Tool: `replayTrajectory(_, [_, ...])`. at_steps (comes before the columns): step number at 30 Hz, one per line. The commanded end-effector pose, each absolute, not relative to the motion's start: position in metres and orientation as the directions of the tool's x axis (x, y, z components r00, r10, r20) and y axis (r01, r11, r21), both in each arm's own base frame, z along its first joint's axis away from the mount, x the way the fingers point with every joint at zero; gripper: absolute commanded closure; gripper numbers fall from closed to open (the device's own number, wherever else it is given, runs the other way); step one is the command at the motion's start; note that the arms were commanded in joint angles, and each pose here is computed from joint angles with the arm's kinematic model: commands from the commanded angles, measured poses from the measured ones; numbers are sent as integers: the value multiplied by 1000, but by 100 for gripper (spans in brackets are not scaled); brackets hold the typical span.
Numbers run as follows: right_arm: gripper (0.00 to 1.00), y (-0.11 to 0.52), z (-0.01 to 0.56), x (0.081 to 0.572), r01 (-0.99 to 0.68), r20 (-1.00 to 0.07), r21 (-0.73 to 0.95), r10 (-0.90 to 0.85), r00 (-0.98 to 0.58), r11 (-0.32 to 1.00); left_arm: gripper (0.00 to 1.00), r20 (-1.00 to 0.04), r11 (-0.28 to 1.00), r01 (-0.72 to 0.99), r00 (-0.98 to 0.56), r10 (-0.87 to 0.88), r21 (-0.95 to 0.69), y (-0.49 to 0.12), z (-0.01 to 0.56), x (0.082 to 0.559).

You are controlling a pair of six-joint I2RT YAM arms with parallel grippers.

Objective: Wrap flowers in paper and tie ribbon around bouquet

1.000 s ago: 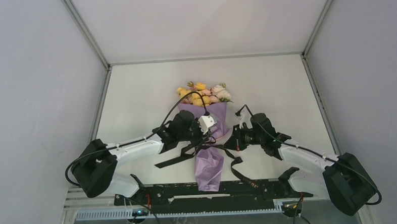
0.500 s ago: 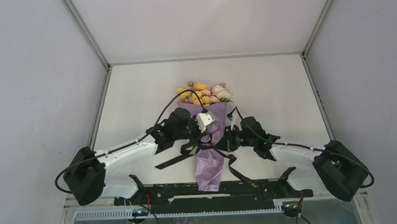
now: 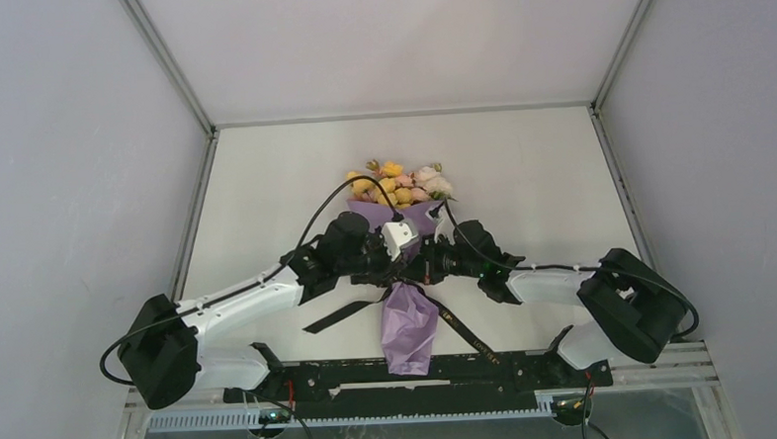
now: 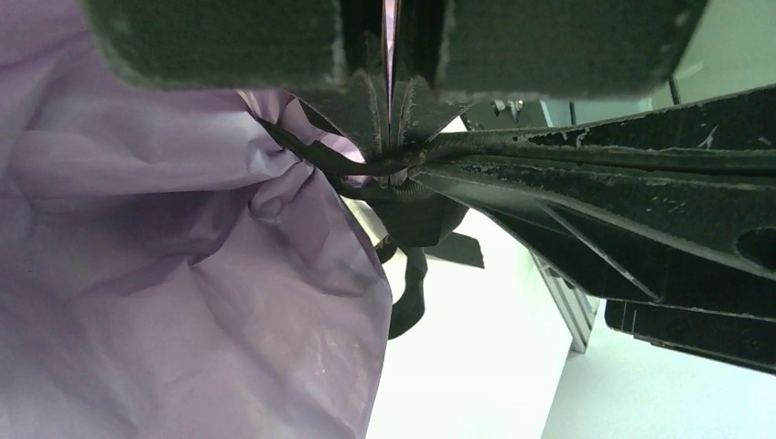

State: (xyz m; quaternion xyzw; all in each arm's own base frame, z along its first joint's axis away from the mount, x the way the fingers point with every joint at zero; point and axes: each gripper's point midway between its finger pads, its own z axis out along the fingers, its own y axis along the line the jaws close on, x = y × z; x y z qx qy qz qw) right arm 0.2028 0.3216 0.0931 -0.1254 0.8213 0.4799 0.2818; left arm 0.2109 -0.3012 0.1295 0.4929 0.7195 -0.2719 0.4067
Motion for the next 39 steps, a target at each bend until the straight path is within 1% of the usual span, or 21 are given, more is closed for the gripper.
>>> replayTrajectory(1, [100, 342, 120, 212, -485, -587, 760, 139, -797, 433, 100, -885, 346, 938, -152, 441, 12, -305, 144, 207])
replayTrajectory(5, [100, 345, 122, 229, -425, -550, 800, 234, -802, 422, 100, -880, 304, 952, -118, 459, 30, -303, 139, 200])
replayTrajectory(8, [100, 342, 115, 238, -387, -534, 806, 265, -803, 448, 100, -870, 270, 962, -98, 483, 42, -300, 130, 195])
replayTrajectory(13, [100, 341, 113, 239, -378, -531, 805, 270, -803, 458, 99, -855, 198, 979, -57, 516, 54, -298, 115, 183])
replayTrajectory(17, [100, 338, 109, 238, -360, -515, 806, 260, -817, 469, 96, -829, 97, 990, 32, 559, 104, -295, 99, 173])
replayTrajectory(21, [87, 332, 105, 227, -354, -503, 797, 215, -837, 490, 95, -778, -53, 974, 208, 593, 220, -290, 80, 163])
replayTrajectory(23, [82, 330, 104, 218, -356, -492, 795, 179, -852, 490, 95, -752, -82, 957, 270, 601, 278, -288, 73, 167])
replayTrajectory(25, [80, 326, 101, 208, -343, -466, 796, 142, -874, 499, 95, -725, -119, 937, 332, 603, 329, -287, 68, 170])
replayTrajectory(27, [79, 321, 97, 196, -332, -444, 788, 106, -890, 519, 95, -700, -150, 916, 383, 602, 372, -285, 64, 172])
replayTrajectory(30, [78, 314, 100, 184, -360, -450, 777, 55, -891, 516, 94, -673, -197, 892, 439, 596, 408, -283, 57, 170])
replayTrajectory(35, [76, 288, 111, 182, -342, -409, 801, 30, -912, 492, 94, -657, -198, 866, 480, 581, 458, -285, 59, 175])
replayTrajectory(39, [75, 284, 129, 201, -427, -502, 765, 32, -864, 481, 94, -637, -229, 849, 513, 574, 477, -282, 56, 173])
